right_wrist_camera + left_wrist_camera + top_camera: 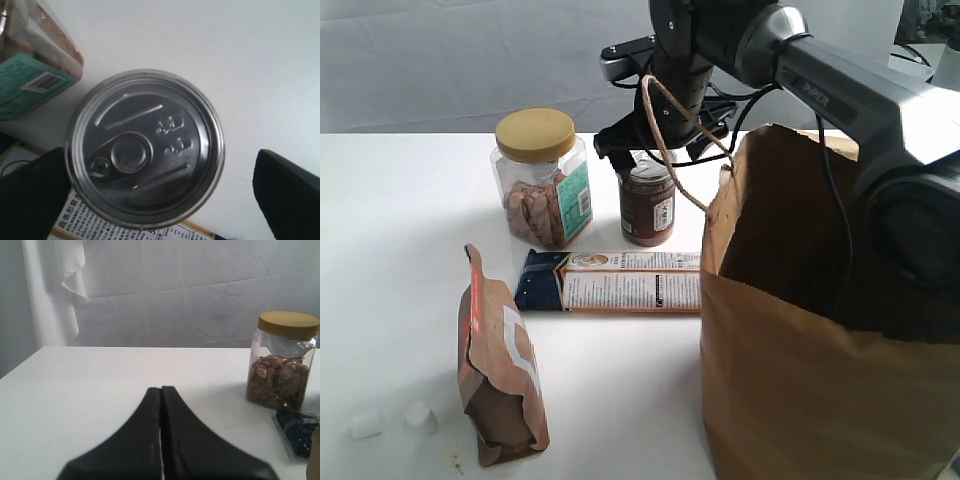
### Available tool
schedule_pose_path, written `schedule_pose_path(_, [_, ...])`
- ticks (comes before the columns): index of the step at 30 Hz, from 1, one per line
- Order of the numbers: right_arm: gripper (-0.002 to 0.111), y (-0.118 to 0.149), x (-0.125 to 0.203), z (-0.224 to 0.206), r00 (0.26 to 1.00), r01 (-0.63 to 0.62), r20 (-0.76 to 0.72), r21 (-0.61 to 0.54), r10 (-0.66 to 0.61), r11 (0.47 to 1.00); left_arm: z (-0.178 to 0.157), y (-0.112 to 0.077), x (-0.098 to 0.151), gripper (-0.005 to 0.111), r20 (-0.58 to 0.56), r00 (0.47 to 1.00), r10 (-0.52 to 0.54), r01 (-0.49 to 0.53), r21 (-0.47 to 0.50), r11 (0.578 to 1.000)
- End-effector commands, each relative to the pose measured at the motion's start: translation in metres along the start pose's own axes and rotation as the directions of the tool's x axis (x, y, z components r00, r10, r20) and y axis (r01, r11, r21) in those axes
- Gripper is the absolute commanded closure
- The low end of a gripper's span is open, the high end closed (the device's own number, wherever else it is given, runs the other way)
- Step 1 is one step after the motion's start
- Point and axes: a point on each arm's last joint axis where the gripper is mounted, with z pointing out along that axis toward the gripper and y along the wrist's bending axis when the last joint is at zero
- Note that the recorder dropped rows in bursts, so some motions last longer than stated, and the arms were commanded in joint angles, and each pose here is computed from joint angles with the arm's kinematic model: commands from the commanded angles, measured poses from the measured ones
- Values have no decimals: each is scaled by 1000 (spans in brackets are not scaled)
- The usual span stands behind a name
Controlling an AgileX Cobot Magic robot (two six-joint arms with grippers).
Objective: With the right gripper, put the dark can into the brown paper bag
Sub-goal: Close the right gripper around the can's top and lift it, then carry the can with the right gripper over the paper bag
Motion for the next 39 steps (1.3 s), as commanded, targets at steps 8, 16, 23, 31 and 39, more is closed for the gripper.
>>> schedule_pose_path(8, [18, 8, -4, 20, 998, 32, 57, 9, -33, 999, 0, 0, 0, 107, 7, 1000, 0, 0, 6, 1000])
schedule_pose_path(16, [42, 7, -2, 22, 999, -3, 38, 14, 2, 1000, 0, 0, 0, 107, 7, 1000, 0, 0, 6, 1000])
schedule_pose_path(23, [108, 6, 1, 13, 1000, -26, 2, 25, 26, 999, 0, 0, 0, 107, 7, 1000, 0, 0, 6, 1000])
schedule_pose_path(31, [108, 2, -9, -51, 990, -34, 136, 13, 31, 999, 0, 0, 0, 107, 7, 1000, 0, 0, 6, 1000])
schedule_pose_path(39, [108, -7, -9, -125, 965, -42, 259, 37, 31, 998, 0, 0, 0, 107, 7, 1000, 0, 0, 6, 1000])
